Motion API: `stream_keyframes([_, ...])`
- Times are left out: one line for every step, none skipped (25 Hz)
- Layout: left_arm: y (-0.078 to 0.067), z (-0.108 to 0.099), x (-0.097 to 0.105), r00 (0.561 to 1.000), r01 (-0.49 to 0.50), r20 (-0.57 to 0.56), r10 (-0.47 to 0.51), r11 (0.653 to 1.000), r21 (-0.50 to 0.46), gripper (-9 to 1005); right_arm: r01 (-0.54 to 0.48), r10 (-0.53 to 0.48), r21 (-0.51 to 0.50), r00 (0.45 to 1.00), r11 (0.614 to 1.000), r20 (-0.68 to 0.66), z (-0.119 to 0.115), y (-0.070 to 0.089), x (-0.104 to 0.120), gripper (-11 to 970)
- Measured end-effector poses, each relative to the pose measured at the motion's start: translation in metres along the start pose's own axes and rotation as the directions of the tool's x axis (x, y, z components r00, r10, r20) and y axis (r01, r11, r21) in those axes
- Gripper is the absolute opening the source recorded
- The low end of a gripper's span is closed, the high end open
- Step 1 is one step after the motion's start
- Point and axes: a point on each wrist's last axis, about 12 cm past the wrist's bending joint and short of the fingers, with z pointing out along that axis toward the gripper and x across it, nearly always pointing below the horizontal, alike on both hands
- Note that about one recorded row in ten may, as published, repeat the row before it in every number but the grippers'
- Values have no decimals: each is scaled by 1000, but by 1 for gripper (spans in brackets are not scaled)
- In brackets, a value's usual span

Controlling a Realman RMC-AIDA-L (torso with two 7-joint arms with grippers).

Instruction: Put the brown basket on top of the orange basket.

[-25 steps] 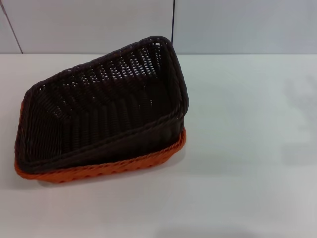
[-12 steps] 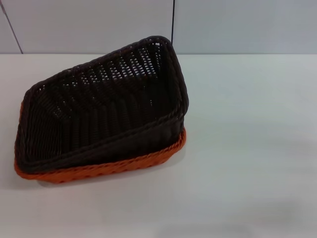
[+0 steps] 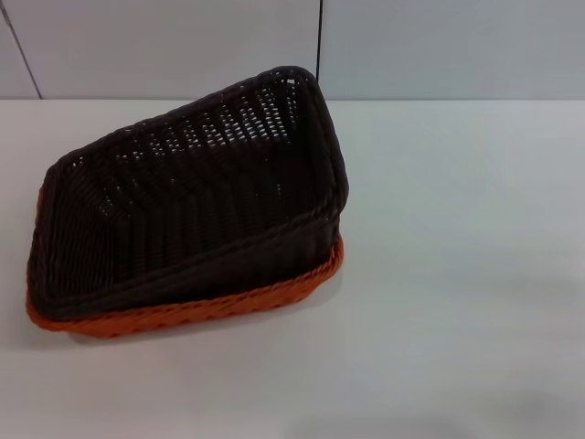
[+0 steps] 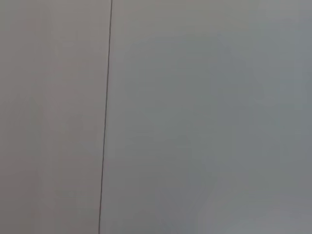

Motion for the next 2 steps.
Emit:
stream_keyframes([0, 0, 0, 1000, -2, -1, 2, 1000, 0, 802, 0, 0, 0, 1000, 1000, 0, 0, 0, 0, 707])
stream_keyframes([0, 0, 0, 1000, -2, -1, 2, 1000, 0, 802, -1, 1, -1, 1000, 1000, 3, -1, 0, 0, 707])
